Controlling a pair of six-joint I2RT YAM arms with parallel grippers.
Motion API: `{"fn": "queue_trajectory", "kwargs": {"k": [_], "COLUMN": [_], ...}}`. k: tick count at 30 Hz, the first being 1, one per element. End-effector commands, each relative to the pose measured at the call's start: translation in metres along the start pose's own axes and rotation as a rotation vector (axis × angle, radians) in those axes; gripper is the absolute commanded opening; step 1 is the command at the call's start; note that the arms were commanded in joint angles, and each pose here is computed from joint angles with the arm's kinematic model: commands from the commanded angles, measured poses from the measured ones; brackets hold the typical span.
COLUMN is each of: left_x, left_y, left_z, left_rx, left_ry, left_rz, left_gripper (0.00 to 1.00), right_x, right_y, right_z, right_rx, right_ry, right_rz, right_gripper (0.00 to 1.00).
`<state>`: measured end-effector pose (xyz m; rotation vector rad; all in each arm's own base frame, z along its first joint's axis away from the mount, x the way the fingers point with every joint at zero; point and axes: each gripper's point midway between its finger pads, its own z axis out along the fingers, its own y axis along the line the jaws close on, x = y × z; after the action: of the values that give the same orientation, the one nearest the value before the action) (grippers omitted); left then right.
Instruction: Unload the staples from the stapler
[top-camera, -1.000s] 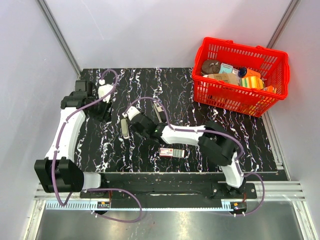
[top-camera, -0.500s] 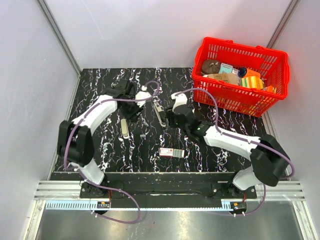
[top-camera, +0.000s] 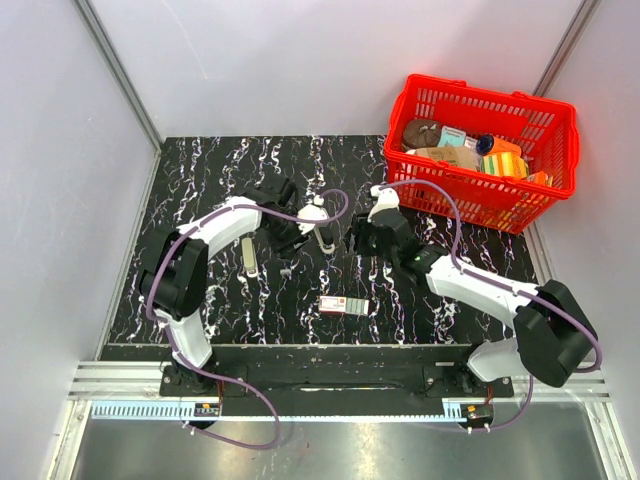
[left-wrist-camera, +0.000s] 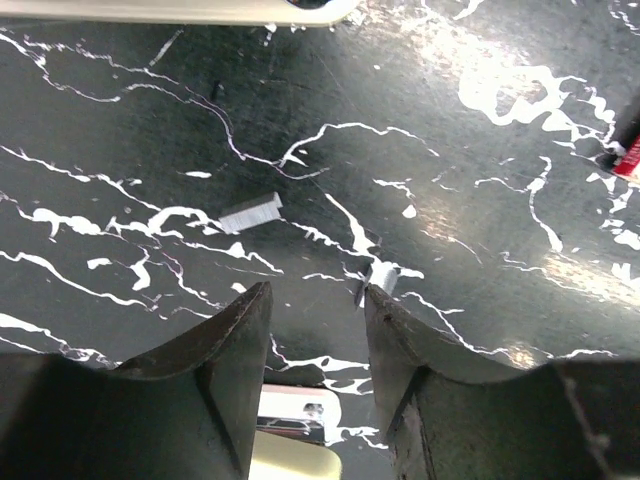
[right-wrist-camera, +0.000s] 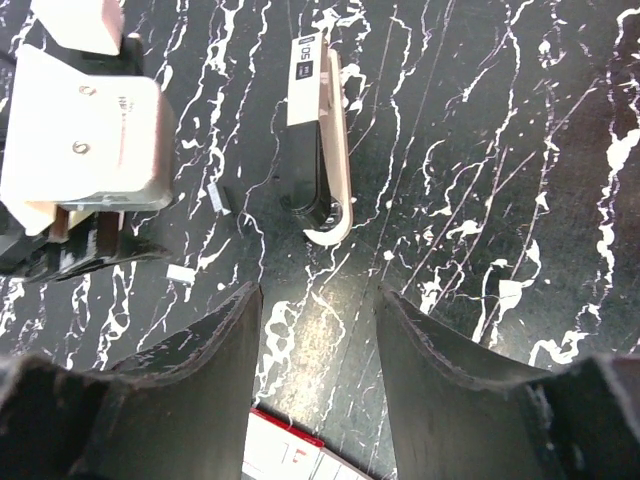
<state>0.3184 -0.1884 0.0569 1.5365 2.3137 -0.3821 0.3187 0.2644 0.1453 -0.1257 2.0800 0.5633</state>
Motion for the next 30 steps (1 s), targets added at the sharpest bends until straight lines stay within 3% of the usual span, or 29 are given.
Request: {"fn": "queue_trajectory", "kwargs": {"k": [1, 16, 30], "left_x": [-0.024, -0.018, -0.013], "left_y": [0.026, 0.045, 0.048], "left_z": [0.0, 0.027, 0.022], "left_rx": [-0.071, -0.194, -0.193], "left_ry": [-0.07, -0.009, -0.006], "left_rz": [0.07, 0.426, 0.441], "left_gripper": [0.46, 0.47, 0.45], "right_x": [-0.017, -0.027, -0.034], "right_y": [0.013, 0.004, 0.002], "right_z": [-0.006, -0.016, -0.021], "right_rx": [-0.074, -0.081, -0.092], "right_ry": [-0.045, -0.063, -0.067], "right_rz": [0.053, 0.061, 0.071], "right_gripper": [0.54, 0.54, 0.51]}}
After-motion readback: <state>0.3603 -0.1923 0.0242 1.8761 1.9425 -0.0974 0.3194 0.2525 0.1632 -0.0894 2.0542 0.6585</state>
